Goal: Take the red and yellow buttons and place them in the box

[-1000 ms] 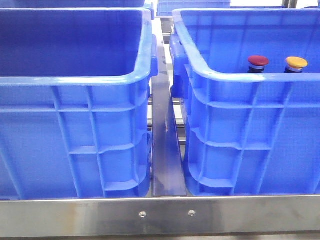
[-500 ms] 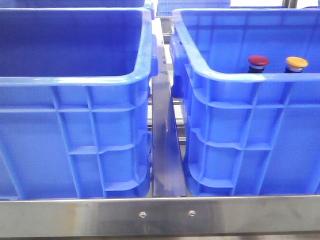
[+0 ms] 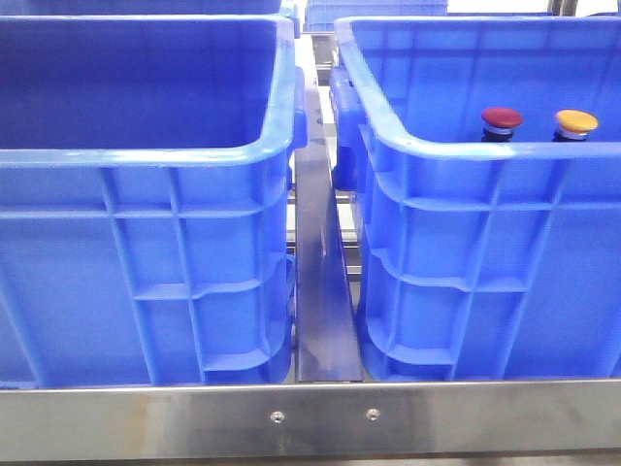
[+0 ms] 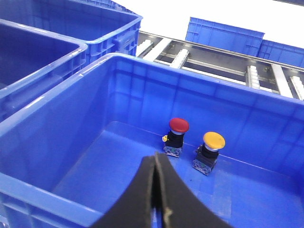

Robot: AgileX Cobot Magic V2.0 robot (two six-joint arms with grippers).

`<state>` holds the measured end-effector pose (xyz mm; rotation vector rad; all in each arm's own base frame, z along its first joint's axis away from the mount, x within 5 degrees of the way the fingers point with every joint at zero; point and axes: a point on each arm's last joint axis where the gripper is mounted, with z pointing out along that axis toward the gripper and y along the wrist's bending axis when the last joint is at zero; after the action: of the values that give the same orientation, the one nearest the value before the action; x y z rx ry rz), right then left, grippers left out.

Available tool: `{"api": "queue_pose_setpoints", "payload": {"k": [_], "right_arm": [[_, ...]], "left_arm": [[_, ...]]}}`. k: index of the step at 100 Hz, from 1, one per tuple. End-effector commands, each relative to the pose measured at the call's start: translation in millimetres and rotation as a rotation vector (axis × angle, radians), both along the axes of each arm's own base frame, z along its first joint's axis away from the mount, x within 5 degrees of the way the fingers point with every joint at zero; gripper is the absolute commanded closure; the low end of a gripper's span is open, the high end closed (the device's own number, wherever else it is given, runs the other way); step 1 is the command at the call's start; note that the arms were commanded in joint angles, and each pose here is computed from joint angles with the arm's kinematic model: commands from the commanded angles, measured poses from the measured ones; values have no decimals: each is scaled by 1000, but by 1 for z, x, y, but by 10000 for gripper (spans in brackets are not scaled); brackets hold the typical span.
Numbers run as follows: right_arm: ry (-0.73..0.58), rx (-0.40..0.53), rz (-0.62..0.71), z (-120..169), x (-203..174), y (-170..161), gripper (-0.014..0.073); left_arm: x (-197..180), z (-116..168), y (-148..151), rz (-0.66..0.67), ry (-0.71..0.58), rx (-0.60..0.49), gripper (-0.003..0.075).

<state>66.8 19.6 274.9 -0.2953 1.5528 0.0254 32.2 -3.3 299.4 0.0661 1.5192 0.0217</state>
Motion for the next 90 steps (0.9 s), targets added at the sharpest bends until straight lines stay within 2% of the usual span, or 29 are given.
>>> {"api": "queue_pose_setpoints", "payload": {"k": [1,22,41,46,56,65,85,90], "right_arm": [[-36,6,-26,9,0,-2,697],[-36,6,-26,9,0,-2,697],[-36,6,-26,9,0,-2,697],[-36,6,-26,9,0,-2,697],[-36,6,-26,9,0,-2,697],[-36,6,-26,9,0,-2,697],[-35,6,-26,9,0,-2,697],[-37,6,-26,9,0,-2,697]], "left_arm": [[-2,15,1,8,-95,-18,741],[-1,14,1,8,-92,-18,741],[6,-2,1,13,-65,-17,741],[10,-9,2,24,-82,-2,741],[17,-29,4,35,-105,-64,741],[21,-45,4,31,-118,-78,741],[21,-87,4,29,-102,-75,741],[22,-92,4,36,-32,-75,741]]}}
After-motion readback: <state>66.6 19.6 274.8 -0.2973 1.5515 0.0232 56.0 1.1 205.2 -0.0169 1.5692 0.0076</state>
